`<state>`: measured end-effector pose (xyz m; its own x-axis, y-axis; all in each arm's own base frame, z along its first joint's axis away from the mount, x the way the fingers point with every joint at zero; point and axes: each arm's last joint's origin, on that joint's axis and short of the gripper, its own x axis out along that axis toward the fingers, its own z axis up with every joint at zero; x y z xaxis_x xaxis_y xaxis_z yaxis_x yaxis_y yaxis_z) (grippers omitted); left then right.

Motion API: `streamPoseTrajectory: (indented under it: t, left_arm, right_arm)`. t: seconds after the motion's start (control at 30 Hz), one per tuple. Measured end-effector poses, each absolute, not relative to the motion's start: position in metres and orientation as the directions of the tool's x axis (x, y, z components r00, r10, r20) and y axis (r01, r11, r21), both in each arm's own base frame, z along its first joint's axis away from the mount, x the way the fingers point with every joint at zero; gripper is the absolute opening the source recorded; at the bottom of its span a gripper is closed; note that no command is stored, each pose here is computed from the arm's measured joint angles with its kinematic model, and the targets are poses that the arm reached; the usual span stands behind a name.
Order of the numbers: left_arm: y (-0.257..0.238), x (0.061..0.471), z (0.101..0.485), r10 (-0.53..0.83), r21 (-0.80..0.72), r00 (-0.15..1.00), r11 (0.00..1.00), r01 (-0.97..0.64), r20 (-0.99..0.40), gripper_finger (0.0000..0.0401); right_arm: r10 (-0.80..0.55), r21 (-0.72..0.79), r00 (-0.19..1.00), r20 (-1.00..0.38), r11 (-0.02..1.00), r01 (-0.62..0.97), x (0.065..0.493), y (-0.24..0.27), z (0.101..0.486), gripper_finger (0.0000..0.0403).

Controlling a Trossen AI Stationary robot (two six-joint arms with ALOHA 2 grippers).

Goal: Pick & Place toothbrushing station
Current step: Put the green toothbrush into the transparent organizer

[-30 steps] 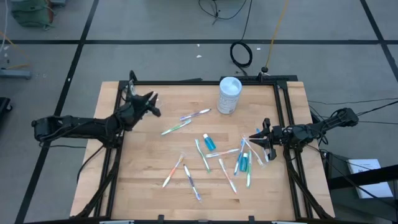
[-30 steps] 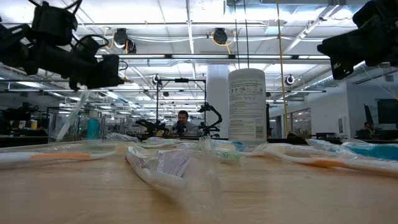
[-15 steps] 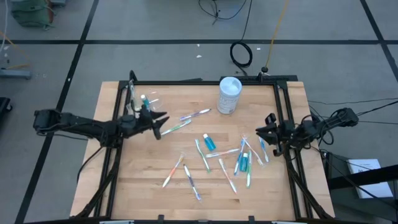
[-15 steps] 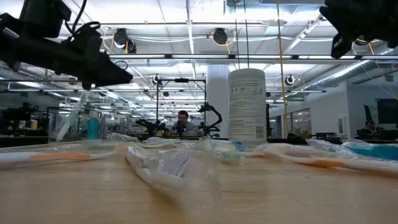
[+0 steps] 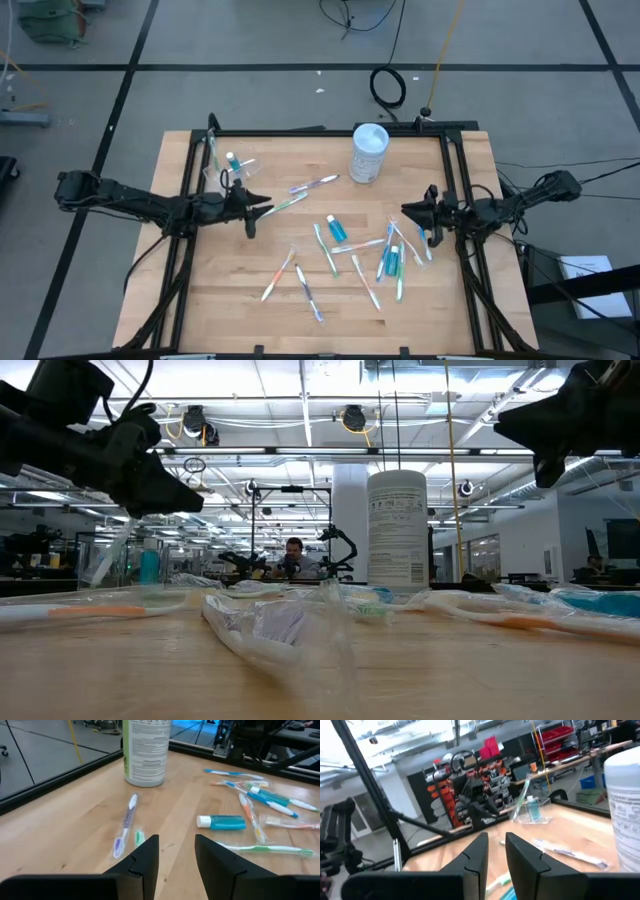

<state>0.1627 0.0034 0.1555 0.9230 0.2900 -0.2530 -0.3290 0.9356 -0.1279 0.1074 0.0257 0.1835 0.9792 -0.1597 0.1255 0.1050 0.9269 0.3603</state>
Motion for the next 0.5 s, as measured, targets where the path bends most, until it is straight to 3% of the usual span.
streamPoseTrajectory:
  t: [0.37,0.5]
  left_arm:
    - [0.004,0.163,0.156,0.300,-0.116,0.920,0.935,-0.336,-0.251,0.0131]
    - [0.004,0.163,0.156,0.301,-0.116,0.920,0.934,-0.337,-0.251,0.0131]
  right_arm:
    - [-0.254,0.371,0.959,0.128,0.909,0.191,0.119,0.020,0.183,0.0074]
    - [-0.210,0.370,0.959,0.191,0.920,0.128,0.126,0.022,0.189,0.0098]
